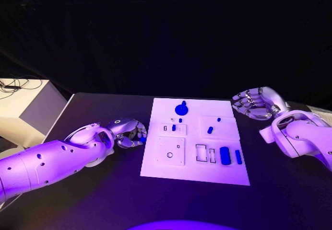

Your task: Assemble the parts on the task board

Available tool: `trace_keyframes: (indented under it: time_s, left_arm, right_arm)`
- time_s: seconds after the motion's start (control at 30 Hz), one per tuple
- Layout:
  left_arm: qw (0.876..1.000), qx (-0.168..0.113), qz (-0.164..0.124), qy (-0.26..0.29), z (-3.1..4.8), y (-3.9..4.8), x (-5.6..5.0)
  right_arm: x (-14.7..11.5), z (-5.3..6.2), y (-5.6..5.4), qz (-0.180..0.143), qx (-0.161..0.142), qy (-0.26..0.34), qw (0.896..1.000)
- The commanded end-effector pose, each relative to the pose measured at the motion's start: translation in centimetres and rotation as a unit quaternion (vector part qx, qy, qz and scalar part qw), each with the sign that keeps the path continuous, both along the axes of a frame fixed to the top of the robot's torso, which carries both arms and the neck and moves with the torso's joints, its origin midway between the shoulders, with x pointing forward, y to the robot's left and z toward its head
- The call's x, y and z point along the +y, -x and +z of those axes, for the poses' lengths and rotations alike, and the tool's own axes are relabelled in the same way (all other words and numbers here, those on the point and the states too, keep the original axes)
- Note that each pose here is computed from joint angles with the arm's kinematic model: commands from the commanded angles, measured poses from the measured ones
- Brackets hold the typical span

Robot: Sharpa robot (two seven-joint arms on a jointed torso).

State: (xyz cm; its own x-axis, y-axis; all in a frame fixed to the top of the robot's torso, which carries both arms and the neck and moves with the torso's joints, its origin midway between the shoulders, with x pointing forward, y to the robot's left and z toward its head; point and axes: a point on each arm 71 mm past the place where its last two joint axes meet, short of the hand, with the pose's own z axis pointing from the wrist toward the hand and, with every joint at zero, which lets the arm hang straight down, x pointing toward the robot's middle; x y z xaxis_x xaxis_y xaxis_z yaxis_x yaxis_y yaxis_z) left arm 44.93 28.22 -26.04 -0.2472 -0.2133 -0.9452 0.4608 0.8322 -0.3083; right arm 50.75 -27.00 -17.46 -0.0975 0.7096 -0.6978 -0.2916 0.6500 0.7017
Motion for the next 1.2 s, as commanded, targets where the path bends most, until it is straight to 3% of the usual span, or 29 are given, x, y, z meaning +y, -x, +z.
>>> trace_keyframes:
  time_s: [0.03, 0.57, 1.2]
  left_arm:
    - [1.0, 0.009, 0.004, -0.013, -0.3, -0.03, 0.08]
    - [1.0, 0.018, 0.006, -0.015, -0.47, -0.07, 0.18]
    - [1.0, -0.007, 0.007, 0.016, 0.14, -0.07, -0.21]
  right_arm:
    - [0.2, 0.01, 0.1, 0.011, -0.001, 0.002, 1.0]
    - [0.12, 0.03, 0.14, 0.01, -0.001, 0.0, 1.0]
    - [0.13, 0.05, 0.18, 0.01, -0.001, -0.001, 1.0]
